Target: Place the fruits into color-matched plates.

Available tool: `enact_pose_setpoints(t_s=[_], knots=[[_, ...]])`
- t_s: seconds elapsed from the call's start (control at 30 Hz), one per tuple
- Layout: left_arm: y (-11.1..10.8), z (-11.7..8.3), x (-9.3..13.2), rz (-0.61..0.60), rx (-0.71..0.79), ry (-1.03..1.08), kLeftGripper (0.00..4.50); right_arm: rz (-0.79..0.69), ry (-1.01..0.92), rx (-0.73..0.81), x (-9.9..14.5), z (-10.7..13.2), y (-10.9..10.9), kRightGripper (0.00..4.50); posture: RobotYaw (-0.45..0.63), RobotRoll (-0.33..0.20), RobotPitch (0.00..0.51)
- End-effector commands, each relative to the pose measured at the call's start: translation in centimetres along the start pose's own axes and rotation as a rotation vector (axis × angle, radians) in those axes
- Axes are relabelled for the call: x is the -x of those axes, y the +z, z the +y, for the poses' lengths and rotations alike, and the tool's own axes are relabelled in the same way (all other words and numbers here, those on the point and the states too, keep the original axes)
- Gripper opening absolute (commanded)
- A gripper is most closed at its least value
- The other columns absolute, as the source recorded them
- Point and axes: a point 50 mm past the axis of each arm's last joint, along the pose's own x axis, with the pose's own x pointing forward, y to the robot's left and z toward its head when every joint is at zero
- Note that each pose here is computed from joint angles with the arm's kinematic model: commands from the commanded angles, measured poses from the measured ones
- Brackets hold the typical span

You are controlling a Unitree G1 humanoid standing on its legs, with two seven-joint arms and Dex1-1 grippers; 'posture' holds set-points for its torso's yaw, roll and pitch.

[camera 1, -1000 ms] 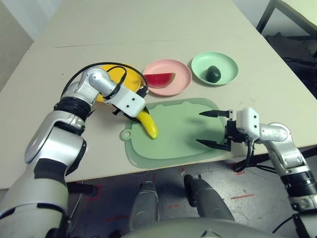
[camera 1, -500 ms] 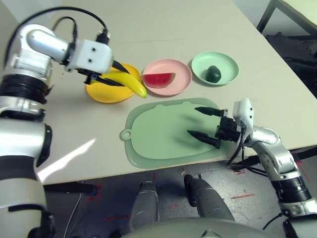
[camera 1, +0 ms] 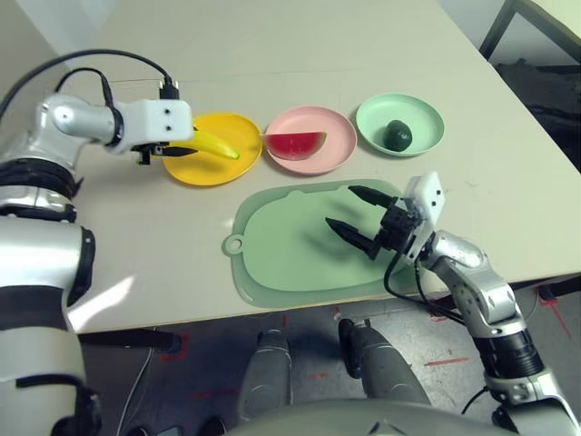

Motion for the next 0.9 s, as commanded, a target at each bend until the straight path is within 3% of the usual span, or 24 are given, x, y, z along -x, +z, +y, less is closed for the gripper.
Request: enact_pose_setpoints(t_s=[0.03, 0.07, 0.37, 0.57, 0.67, 0.77, 0.83, 0.9], knots=[[-0.4, -0.4, -0.5, 0.054, -0.042, 0.030, 1.60, 0.008, -0.006, 0.002, 0.2, 0.3, -0.1, 4.50, -0.08, 0.000, 0.219], [-0.4, -0.5, -0.6, 0.063, -0.049, 0.037, 1.60, 0.010, -0.008, 0.002, 0.3, 0.3, -0.2, 4.50, -0.08, 0.000, 0.219], [-0.5, -0.1, -0.2, 0.067, -0.099, 0.100, 4.47, 0.018, -0.012, 0.005, 0.4, 0.0, -0.3, 4.50, -0.08, 0.000, 0.219], [-0.2, 1.3, 1.3, -0.021, -0.058, 0.214, 4.47, 0.029, -0.040, 0.041, 0.6, -1.1, -0.1, 4.50, -0.05, 0.000, 0.214], [-0.3, 2.6, 3.0, -0.172, 0.144, 0.389, 4.47, 0.045, -0.152, 0.095, 1.7, -3.8, 0.4, 4.50, -0.04, 0.000, 0.213], [-1.2, 4.1, 5.2, -0.446, 0.572, 0.652, 4.47, 0.028, -0.292, 0.109, 2.8, -6.5, 1.1, 4.50, -0.04, 0.000, 0.211], [-2.2, 3.8, 6.9, -0.595, 0.798, 0.792, 4.47, 0.020, -0.362, 0.118, 3.2, -7.8, 1.2, 4.50, -0.04, 0.000, 0.207], [-2.5, 2.6, 8.2, -0.662, 0.901, 0.863, 4.47, 0.011, -0.423, 0.121, 3.6, -8.9, 1.3, 4.50, -0.04, 0.000, 0.207]])
